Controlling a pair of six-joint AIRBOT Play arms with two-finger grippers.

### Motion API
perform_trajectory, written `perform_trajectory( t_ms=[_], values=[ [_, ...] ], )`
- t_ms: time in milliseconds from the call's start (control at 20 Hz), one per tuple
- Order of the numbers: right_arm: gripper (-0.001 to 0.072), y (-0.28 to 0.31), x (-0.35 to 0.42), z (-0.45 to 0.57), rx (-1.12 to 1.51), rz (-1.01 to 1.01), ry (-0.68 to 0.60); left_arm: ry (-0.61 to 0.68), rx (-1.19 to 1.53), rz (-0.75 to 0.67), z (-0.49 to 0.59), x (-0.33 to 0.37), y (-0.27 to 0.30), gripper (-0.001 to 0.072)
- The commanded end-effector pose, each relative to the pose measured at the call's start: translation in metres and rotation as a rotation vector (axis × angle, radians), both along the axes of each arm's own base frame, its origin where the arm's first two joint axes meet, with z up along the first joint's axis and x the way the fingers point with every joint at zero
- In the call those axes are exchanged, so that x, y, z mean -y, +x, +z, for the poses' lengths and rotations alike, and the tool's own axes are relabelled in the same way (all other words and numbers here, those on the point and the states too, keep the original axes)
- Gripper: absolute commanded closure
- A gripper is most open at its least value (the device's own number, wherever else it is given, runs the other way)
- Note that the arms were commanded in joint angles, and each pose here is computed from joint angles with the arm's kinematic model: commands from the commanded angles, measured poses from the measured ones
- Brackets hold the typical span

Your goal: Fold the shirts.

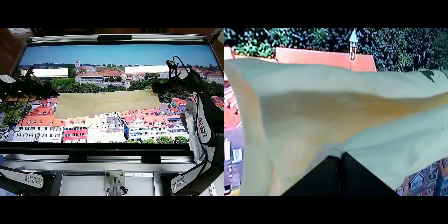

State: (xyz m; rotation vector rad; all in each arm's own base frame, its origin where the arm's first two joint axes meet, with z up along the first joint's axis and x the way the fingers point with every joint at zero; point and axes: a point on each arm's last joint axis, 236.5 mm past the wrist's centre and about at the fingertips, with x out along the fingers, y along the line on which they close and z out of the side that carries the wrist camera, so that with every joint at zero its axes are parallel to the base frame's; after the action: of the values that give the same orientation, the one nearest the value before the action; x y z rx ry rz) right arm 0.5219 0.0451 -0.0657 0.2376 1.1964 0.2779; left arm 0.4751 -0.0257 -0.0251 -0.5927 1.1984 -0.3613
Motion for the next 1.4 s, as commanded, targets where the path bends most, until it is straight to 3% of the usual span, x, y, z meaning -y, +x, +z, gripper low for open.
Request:
perform_trajectory(
  t_ms=[0, 50, 100, 150, 200, 300, 500, 800, 850, 900, 950, 1000, 1100, 1150, 1200, 1250, 1350],
  values=[
    [0.0311, 0.003, -0.003, -0.013, -0.035, -0.038, 0.022, -0.011, -0.042, 0.000, -0.023, 0.013, 0.008, 0.0578],
    [0.0193, 0.000, -0.004, -0.009, -0.032, -0.015, 0.019, -0.016, -0.051, -0.012, -0.024, 0.016, 0.005, 0.0367],
    [0.0193, -0.003, 0.003, -0.002, -0.031, 0.012, -0.008, -0.022, -0.060, -0.027, -0.022, 0.018, 0.001, 0.0197],
    [0.0188, -0.008, 0.014, 0.005, -0.034, 0.022, -0.048, -0.029, -0.069, -0.038, -0.018, 0.019, -0.003, 0.0187],
    [0.0039, -0.015, 0.025, 0.010, -0.048, 0.024, -0.072, -0.037, -0.078, -0.051, -0.014, 0.018, -0.007, 0.0186],
    [0.0033, -0.030, 0.042, 0.007, -0.128, -0.034, -0.022, -0.049, -0.086, -0.077, -0.005, 0.019, -0.012, 0.0188],
    [0.0033, -0.026, 0.017, -0.010, -0.200, -0.118, 0.273, -0.080, -0.080, -0.137, 0.017, 0.032, -0.015, 0.0193],
    [0.0037, -0.034, -0.021, -0.041, -0.282, -0.068, 0.300, -0.054, 0.012, -0.206, 0.052, 0.053, 0.000, 0.0193],
    [0.0055, -0.037, -0.028, -0.042, -0.293, -0.051, 0.298, -0.050, 0.030, -0.219, 0.058, 0.059, 0.002, 0.0193],
    [0.0183, -0.041, -0.034, -0.042, -0.306, -0.033, 0.299, -0.045, 0.047, -0.235, 0.064, 0.065, 0.005, 0.0194],
    [0.0434, -0.043, -0.041, -0.042, -0.312, -0.018, 0.299, -0.042, 0.063, -0.251, 0.069, 0.073, 0.006, 0.0193],
    [0.0626, -0.044, -0.045, -0.038, -0.310, -0.010, 0.306, -0.041, 0.072, -0.262, 0.074, 0.081, 0.007, 0.0195],
    [0.0649, -0.043, -0.046, -0.017, -0.266, 0.029, 0.302, -0.049, 0.079, -0.274, 0.084, 0.100, 0.008, 0.0290],
    [0.0649, -0.041, -0.046, 0.000, -0.226, 0.042, 0.294, -0.053, 0.078, -0.287, 0.087, 0.112, 0.007, 0.0386],
    [0.0649, -0.038, -0.045, 0.020, -0.185, 0.046, 0.288, -0.056, 0.070, -0.308, 0.087, 0.126, 0.003, 0.0570],
    [0.0650, -0.037, -0.043, 0.042, -0.142, 0.052, 0.280, -0.061, 0.059, -0.333, 0.085, 0.143, -0.002, 0.0680],
    [0.0650, -0.044, -0.045, 0.091, -0.067, 0.073, 0.272, -0.076, 0.038, -0.325, 0.081, 0.181, -0.004, 0.0680]
  ],
)
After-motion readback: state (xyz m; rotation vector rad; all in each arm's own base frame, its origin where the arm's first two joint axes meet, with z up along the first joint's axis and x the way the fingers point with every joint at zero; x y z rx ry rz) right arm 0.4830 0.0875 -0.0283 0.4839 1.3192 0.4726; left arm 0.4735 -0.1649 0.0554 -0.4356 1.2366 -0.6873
